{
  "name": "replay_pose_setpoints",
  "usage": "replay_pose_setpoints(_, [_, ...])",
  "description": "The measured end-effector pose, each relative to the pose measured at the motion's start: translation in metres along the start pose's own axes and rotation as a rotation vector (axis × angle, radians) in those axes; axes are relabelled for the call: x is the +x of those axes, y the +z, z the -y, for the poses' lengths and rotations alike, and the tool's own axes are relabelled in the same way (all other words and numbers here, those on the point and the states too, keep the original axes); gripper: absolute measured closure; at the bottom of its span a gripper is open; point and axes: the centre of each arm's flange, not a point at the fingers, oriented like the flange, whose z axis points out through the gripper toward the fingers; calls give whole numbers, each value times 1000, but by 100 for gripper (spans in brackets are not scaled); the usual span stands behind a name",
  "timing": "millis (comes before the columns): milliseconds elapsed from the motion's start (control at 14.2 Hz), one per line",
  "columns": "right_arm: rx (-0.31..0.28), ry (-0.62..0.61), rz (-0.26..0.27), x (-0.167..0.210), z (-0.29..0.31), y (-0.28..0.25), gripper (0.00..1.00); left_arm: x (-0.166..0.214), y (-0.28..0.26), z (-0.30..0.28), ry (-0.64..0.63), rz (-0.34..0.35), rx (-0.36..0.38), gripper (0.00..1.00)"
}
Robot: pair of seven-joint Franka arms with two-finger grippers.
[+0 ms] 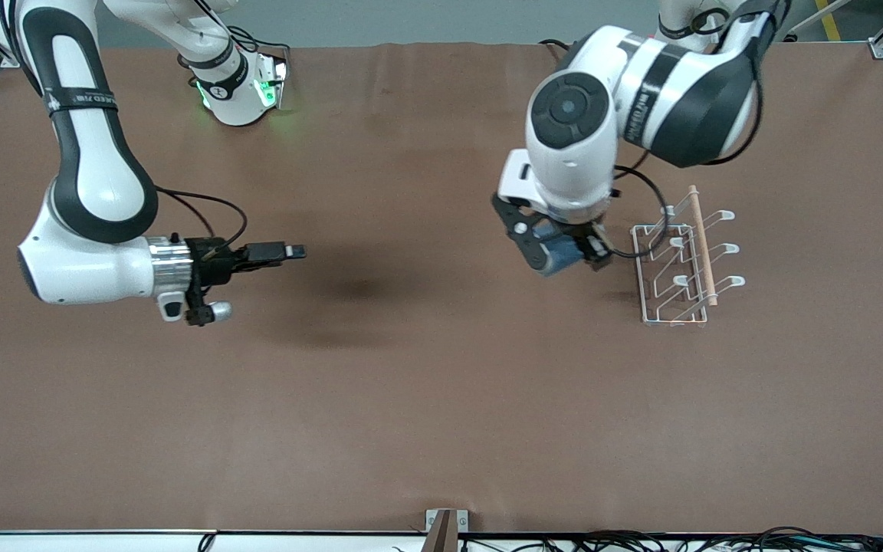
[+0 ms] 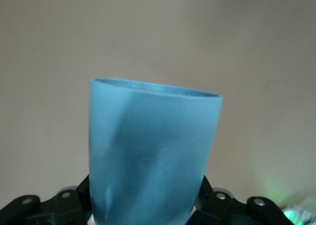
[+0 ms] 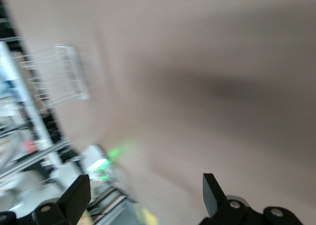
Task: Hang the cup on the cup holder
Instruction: 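Carry the cup to the holder while the right gripper withdraws, then lower the cup onto a holder hook with the left gripper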
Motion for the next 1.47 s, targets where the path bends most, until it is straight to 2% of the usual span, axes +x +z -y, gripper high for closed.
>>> replay_pose_setpoints(140, [-142,10,-25,-2,-30,-25,0,-16,10,12,29,131,57,25])
replay_pose_setpoints(351, [-403,-34,-83,-13,-45,-71,0,-29,26,22,92,318,153,25])
replay_pose_setpoints(421, [-464,-46,-103,-20,-45,-89,0,-32,35,27,112,379,184,25])
replay_pose_setpoints(561, [-542,-42,-153,-37,-50,-131,0,-38,62,36,140,497,232,25])
replay_pose_setpoints(842, [-631,-26,-218,-68,-40,-216,0,-38,123,37,221,713,302,25])
replay_pose_setpoints(1193, [-667,-72,-336,-91,15,-283,0,-27,185,45,293,884,364,25])
replay_pose_setpoints(1474, [-674,-53,-312,-112,38,-299,0,-14,216,44,335,939,375,25])
